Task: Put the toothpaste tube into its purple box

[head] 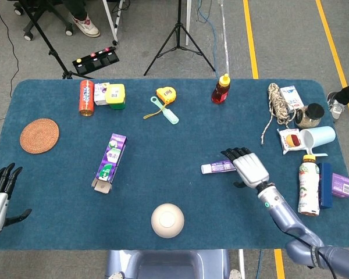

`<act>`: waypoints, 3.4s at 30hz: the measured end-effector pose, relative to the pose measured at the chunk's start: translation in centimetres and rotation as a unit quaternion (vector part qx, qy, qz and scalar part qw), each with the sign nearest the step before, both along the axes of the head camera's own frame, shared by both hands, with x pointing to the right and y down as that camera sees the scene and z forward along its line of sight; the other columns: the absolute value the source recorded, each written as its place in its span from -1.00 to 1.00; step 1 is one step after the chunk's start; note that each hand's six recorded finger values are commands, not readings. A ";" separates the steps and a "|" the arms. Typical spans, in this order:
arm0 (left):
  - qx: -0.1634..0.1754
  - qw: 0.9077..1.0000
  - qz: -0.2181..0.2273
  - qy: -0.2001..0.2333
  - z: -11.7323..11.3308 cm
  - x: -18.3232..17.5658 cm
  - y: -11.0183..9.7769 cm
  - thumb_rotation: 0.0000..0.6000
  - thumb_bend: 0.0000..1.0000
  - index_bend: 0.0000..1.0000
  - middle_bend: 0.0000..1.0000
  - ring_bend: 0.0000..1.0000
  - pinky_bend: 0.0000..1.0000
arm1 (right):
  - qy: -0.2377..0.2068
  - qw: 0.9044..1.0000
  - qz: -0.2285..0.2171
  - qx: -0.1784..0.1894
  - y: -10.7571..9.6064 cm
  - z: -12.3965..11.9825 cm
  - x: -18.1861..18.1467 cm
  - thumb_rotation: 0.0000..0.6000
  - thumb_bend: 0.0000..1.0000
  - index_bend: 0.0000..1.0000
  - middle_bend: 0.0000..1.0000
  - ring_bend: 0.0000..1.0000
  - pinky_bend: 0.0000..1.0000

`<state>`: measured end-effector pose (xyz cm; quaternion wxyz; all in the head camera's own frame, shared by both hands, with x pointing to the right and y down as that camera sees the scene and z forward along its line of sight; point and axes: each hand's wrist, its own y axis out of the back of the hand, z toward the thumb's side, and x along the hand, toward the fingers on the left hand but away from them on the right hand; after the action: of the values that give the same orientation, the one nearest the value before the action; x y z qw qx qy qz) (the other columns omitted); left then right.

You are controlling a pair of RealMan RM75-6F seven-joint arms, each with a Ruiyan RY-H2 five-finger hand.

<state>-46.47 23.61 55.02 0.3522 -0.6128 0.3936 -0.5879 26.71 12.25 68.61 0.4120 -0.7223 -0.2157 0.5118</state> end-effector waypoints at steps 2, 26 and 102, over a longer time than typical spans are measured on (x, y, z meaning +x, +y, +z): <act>-0.001 1.000 -0.002 0.000 0.0 -0.1 0.0 1.00 -0.86 -1.00 -1.00 -1.00 -0.88 | 0.008 1.000 -0.001 0.000 -0.3 0.8 -0.2 1.00 -0.64 -0.70 -0.57 -0.56 -0.55; -0.005 1.000 -0.006 0.005 0.0 -0.2 -0.1 1.00 -0.86 -1.00 -1.00 -1.00 -0.88 | 0.037 0.999 0.007 -0.002 -1.3 3.8 -0.2 1.00 -0.52 -0.42 -0.33 -0.34 -0.32; 0.048 0.852 0.518 -0.055 7.6 11.2 -13.6 1.00 -0.99 -1.00 -1.00 -1.00 -0.83 | 0.053 0.994 0.029 0.095 -4.1 -2.2 3.2 1.00 0.03 0.21 0.23 0.17 0.29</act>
<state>-35.25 9.97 62.57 0.6560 -0.6766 0.0265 -0.3334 29.89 8.14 66.39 0.4744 -0.6453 -0.2625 0.5381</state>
